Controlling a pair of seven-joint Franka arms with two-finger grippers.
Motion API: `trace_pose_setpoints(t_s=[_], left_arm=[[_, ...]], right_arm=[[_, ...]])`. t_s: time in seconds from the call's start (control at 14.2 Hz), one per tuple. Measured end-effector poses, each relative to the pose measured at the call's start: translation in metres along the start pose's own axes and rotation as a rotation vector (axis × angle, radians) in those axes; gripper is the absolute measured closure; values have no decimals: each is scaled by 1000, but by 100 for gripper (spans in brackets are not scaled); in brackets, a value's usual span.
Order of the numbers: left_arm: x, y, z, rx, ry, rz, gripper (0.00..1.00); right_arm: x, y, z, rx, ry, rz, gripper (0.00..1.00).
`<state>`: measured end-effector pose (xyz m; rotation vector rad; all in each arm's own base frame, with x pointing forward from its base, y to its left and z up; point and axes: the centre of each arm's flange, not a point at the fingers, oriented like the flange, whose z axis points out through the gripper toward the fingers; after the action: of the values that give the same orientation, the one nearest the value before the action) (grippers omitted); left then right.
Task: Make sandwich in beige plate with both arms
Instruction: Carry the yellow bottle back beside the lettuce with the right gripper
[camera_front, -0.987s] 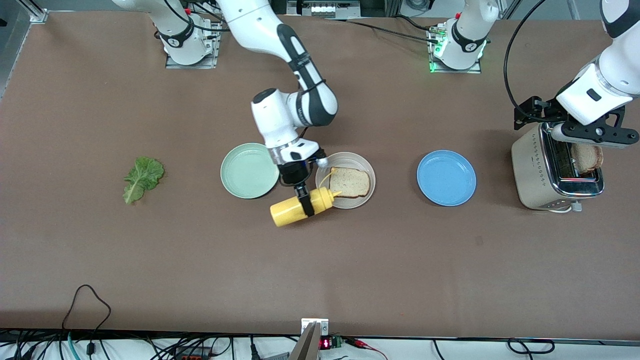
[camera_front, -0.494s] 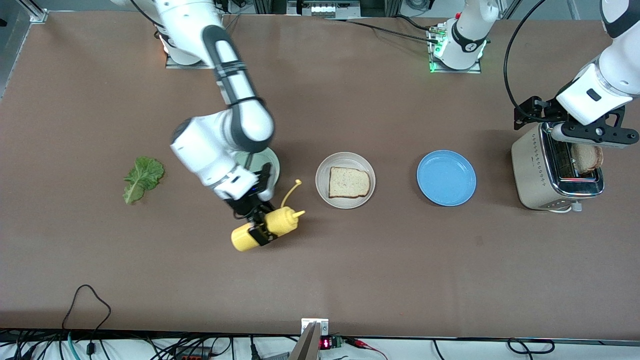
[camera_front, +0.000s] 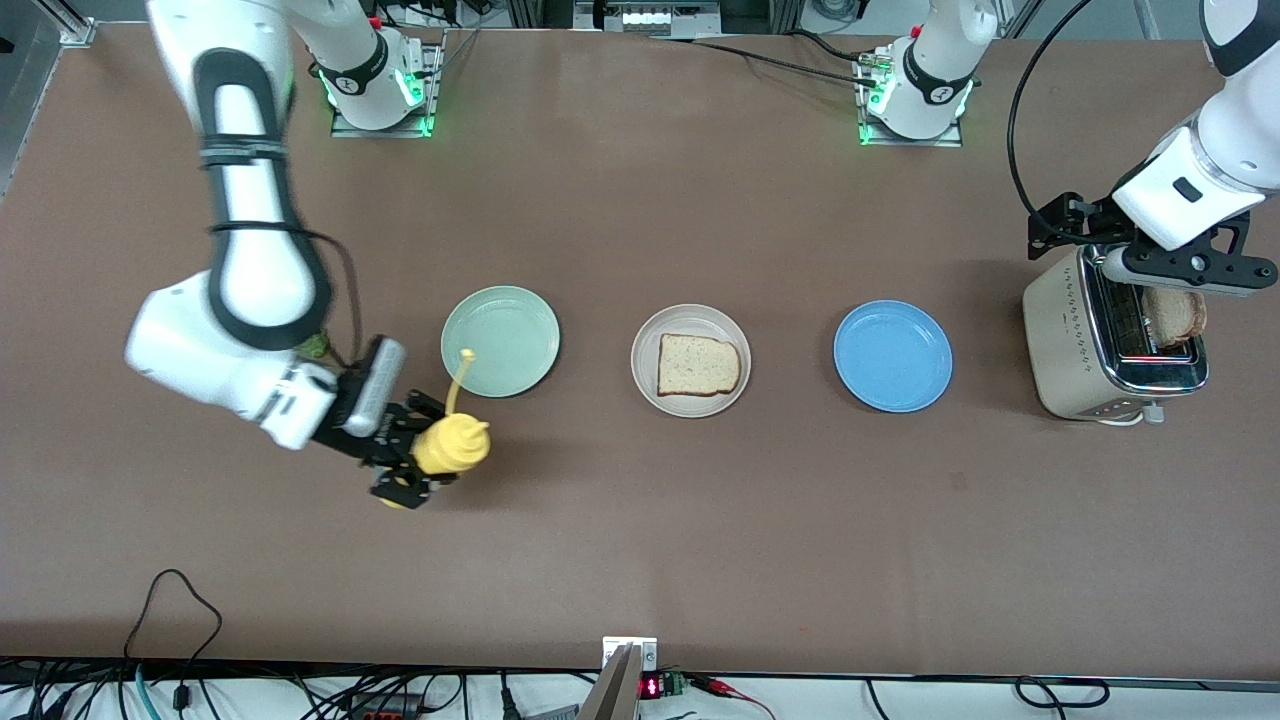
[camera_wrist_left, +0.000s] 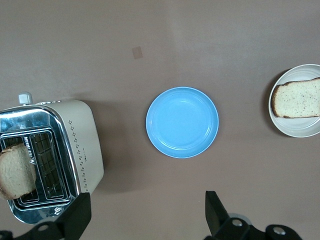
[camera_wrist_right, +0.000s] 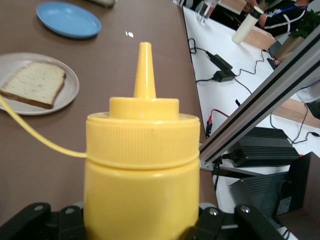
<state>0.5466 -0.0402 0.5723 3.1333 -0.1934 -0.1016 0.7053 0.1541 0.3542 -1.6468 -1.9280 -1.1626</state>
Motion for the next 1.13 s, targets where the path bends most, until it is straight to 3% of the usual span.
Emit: trace_pose_setpoints(t_s=[0.28, 0.56, 0.85, 1.13], left_arm=[[0, 0, 0, 0, 0, 0, 0], [0, 0, 0, 0, 0, 0, 0], [0, 0, 0, 0, 0, 0, 0], [0, 0, 0, 0, 0, 0, 0]], right_arm=[[-47, -10, -40, 72, 167, 113, 60], [-107, -49, -56, 101, 311, 275, 60], [-176, -111, -54, 121, 423, 368, 60], [-220, -168, -47, 124, 496, 397, 60]])
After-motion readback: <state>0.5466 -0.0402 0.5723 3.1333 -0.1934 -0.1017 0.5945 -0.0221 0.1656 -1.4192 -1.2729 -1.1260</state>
